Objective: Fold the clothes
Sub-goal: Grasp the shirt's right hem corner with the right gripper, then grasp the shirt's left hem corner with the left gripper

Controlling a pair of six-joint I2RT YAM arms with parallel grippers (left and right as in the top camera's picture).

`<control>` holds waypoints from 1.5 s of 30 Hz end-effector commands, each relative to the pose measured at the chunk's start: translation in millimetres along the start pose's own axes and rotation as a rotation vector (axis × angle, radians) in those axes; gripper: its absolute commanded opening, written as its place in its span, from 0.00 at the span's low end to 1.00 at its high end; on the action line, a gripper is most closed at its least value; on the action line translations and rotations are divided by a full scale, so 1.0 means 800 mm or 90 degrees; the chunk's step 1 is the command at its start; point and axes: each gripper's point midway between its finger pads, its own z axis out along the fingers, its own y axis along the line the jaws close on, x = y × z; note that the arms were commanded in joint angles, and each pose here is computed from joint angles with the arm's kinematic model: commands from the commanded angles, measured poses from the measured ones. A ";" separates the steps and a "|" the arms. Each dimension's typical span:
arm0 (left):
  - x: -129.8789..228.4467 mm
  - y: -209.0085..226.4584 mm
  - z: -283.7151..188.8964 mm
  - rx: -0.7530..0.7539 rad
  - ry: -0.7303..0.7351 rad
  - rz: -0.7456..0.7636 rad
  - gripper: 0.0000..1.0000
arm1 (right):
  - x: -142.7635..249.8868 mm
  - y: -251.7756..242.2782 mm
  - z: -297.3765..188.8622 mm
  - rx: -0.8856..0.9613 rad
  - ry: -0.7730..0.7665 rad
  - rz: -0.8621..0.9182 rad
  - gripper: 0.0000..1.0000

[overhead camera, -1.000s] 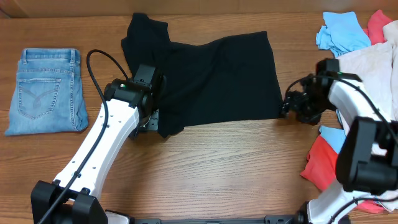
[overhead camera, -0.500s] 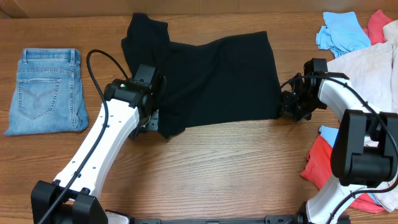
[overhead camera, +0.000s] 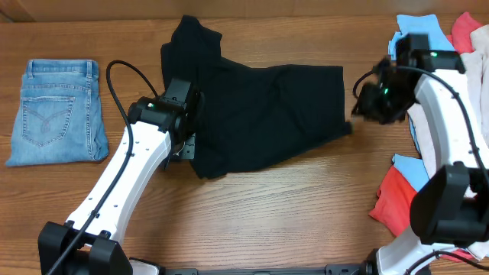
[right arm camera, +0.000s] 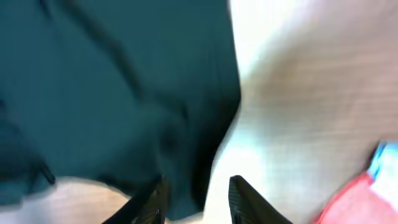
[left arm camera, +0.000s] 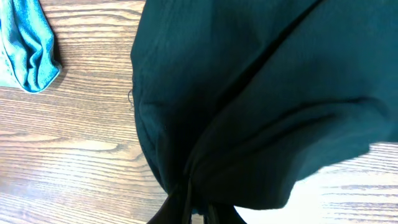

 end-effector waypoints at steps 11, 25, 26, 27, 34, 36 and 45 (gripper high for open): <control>-0.001 0.006 0.001 -0.011 -0.001 -0.012 0.10 | 0.049 -0.032 0.030 0.068 0.106 0.038 0.48; 0.000 0.006 0.001 -0.012 0.001 -0.011 0.17 | 0.153 -0.073 0.110 0.099 0.245 0.084 0.50; 0.001 0.006 0.001 -0.012 0.001 -0.011 0.17 | 0.155 -0.074 0.114 0.099 0.244 0.084 0.50; 0.001 0.006 0.001 -0.012 0.003 -0.011 0.17 | 0.156 -0.075 0.117 0.099 0.243 0.084 0.50; 0.015 -0.010 0.001 0.037 0.036 -0.008 0.25 | 0.149 -0.069 0.127 0.073 0.222 0.083 0.50; 0.020 -0.017 0.000 0.057 0.050 -0.014 0.31 | 0.146 -0.066 0.129 0.063 0.215 0.082 0.50; 0.048 -0.020 0.029 0.046 0.096 -0.122 0.56 | 0.137 -0.061 0.132 0.046 0.196 0.079 0.53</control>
